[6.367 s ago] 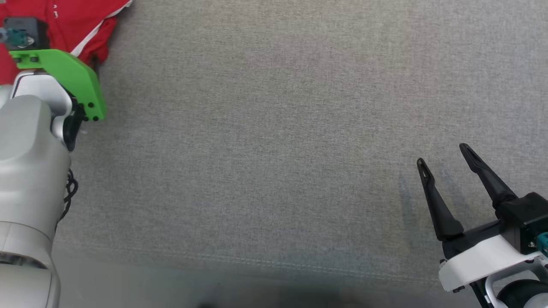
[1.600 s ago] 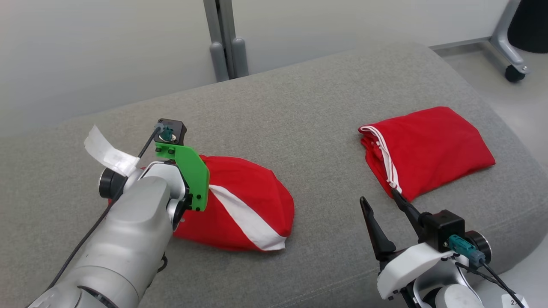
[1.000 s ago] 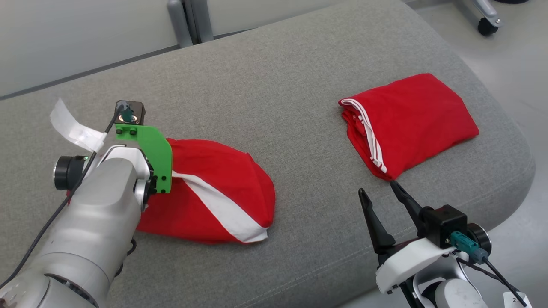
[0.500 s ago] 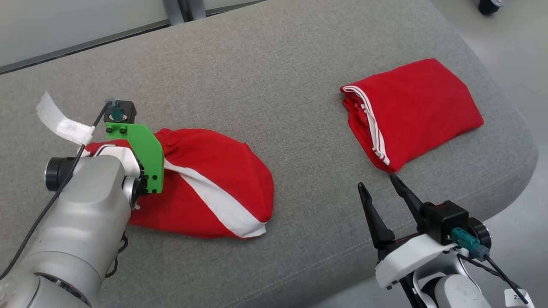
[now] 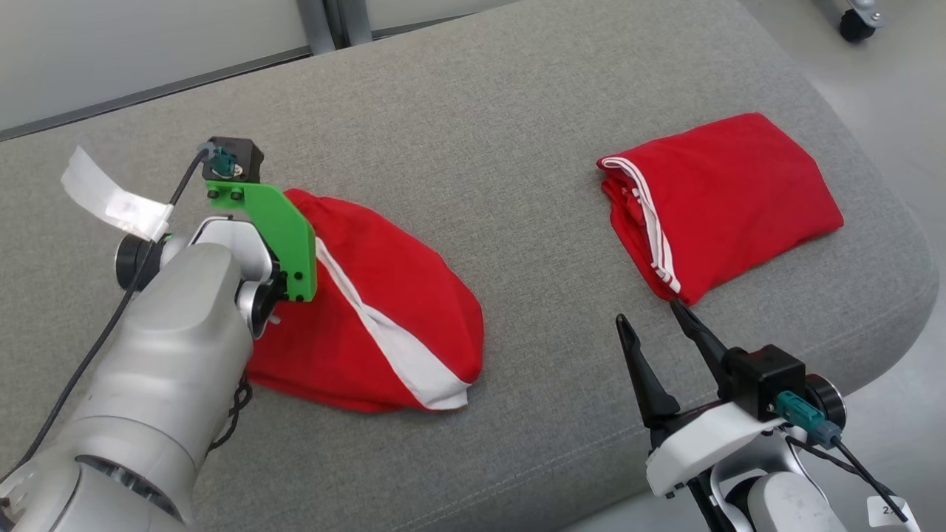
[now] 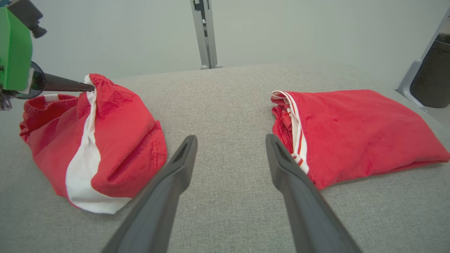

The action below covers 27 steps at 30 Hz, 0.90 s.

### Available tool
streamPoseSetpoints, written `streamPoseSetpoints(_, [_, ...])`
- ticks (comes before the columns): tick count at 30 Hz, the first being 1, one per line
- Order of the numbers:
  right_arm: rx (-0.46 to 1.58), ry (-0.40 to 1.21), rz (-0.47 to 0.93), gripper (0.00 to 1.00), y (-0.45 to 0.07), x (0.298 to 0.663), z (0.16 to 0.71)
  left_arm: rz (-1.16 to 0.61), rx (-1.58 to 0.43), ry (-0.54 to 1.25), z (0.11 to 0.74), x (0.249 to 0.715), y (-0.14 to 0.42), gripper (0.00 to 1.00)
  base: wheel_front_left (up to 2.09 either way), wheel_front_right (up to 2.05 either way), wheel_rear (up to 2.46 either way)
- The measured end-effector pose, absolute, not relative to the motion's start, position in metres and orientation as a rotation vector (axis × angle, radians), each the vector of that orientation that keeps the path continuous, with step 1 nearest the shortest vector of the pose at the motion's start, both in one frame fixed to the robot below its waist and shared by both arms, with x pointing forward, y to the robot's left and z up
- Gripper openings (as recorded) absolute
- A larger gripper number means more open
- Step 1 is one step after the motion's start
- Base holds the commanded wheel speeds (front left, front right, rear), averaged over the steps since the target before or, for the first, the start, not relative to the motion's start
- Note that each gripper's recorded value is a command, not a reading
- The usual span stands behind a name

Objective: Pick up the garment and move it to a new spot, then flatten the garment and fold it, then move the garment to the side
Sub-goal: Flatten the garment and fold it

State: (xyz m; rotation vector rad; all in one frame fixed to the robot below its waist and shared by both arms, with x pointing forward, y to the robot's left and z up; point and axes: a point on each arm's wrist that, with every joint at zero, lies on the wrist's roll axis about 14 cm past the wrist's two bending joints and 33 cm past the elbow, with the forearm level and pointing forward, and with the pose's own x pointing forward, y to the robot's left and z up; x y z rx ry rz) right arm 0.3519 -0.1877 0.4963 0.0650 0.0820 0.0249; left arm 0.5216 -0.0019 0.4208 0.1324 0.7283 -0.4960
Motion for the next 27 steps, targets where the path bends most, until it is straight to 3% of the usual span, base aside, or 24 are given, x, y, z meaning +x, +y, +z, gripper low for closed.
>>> streamPoseSetpoints(15, [0.074,0.024,0.062,1.0,-0.176,0.341,0.515,-0.652,-0.166,0.31,0.571,0.524,-0.078,0.0,0.0,0.0,0.0])
streamPoseSetpoints(22, [0.078,-0.005,0.086,1.0,-0.168,0.337,0.523,-0.601,-0.25,0.161,0.629,0.521,-0.074,0.0,0.0,0.0,0.0])
streamPoseSetpoints(27, [0.081,-0.019,0.122,1.0,-0.157,0.338,0.527,-0.493,-0.283,0.157,0.635,0.522,-0.051,0.0,0.0,0.0,0.0])
